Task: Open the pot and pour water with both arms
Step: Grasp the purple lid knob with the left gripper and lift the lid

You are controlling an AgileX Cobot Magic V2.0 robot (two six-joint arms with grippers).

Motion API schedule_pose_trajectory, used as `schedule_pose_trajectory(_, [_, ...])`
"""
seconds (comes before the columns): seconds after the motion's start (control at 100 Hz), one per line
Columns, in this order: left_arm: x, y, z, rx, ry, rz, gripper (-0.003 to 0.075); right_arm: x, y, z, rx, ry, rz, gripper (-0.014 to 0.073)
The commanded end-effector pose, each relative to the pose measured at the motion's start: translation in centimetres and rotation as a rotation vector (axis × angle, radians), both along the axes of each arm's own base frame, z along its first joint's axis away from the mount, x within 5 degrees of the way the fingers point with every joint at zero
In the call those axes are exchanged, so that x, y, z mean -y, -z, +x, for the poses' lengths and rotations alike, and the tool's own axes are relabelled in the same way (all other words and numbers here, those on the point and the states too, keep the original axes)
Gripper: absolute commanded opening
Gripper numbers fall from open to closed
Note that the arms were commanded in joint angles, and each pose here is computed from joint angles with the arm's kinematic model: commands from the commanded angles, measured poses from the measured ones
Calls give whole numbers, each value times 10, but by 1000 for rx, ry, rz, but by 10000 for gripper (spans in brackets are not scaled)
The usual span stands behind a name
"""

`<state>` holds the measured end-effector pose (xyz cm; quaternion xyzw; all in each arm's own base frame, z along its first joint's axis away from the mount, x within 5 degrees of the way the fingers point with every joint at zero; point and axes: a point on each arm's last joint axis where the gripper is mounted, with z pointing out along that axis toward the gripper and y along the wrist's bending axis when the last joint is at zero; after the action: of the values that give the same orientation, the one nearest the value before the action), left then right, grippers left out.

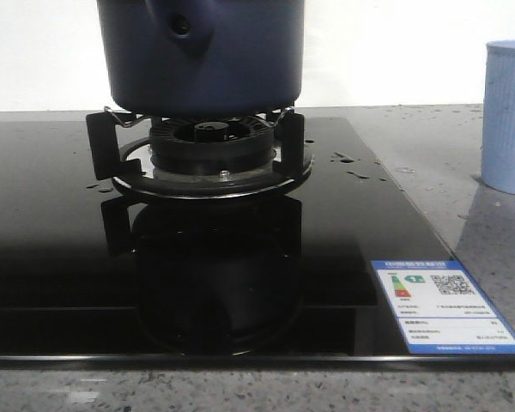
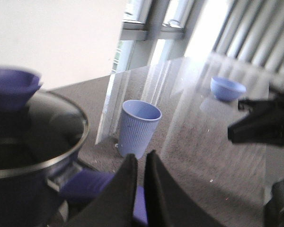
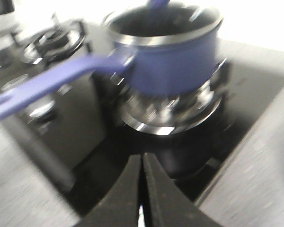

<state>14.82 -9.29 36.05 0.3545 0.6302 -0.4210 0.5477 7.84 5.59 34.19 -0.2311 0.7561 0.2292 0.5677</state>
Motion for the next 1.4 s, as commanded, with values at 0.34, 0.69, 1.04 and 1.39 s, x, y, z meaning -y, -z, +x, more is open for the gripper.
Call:
schedule_pose_trajectory(0.34, [14,-30,57,198,-120,52,551,10,-23,11,152,155,68,663])
schedule_pose_trajectory(0.69, [30,-25,122,194,-46,64,575,12,-24,12,162,169,71,656])
schedule_pose_trajectory(1.04, [57,-12,163,170,29,67,580,13,-25,12,175,189,76,656])
schedule_pose_trajectory(1.39, [75,7,181,115,42,72,579,13,-25,12,175,189,76,656])
